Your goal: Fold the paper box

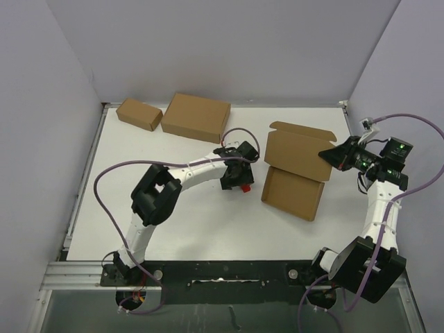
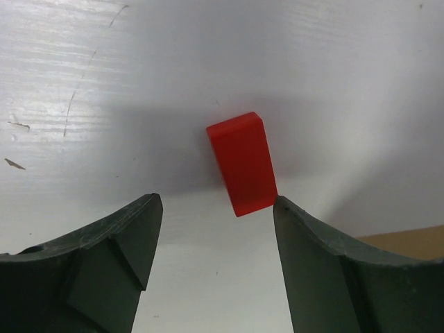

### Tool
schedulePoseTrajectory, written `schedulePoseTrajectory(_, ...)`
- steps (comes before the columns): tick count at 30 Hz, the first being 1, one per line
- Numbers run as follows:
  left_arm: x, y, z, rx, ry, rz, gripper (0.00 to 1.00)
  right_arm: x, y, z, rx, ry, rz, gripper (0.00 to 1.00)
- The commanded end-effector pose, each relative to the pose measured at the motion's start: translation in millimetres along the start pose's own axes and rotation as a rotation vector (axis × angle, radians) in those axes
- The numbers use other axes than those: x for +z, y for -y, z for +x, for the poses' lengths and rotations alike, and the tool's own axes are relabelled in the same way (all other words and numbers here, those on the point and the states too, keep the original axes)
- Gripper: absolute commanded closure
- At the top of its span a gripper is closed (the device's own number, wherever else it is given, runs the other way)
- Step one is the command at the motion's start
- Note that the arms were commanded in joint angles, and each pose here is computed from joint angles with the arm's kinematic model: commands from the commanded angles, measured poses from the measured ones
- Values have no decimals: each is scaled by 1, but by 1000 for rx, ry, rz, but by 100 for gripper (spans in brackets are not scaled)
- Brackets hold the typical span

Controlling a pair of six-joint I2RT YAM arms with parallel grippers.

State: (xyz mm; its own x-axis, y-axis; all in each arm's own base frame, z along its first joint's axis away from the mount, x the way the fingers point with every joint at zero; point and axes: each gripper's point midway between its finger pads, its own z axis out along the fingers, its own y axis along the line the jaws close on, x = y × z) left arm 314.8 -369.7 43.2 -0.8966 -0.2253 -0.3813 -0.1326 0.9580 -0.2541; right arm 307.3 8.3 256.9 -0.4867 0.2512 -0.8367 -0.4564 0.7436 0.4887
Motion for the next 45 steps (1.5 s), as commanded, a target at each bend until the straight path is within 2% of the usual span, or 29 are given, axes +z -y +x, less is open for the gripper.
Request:
schedulePoseTrajectory(1,7,-1,0,25,-19,-77,35,-3,-2,-7,-39,34,-5,100)
schedulePoseTrajectory(8,13,6,-5,74,-7,-105,33,-3,2,-5,-35,34,-5,100)
schedulePoseTrajectory(17,29,-8,-2,148,-24,-230,36,-2,5,-2,-33,37,-4,100)
schedulePoseTrajectory(20,32,-8,-7,161,4,-240,42,-2,5,-1,-32,37,-3,100)
schedulePoseTrajectory(26,30,-8,-12,192,20,-240,62,-2,6,0,-31,37,-3,100)
schedulePoseTrajectory(32,11,-20,-22,199,83,-275,69,0,9,4,-14,35,-14,100)
schedulePoseTrajectory(37,-21,-23,-32,219,160,-225,74,4,11,9,17,30,-39,100)
schedulePoseTrajectory(40,-43,-18,-36,223,208,-122,76,9,10,16,46,18,-74,100)
schedulePoseTrajectory(45,-77,-17,-28,249,257,98,85,26,6,33,68,-9,-126,100)
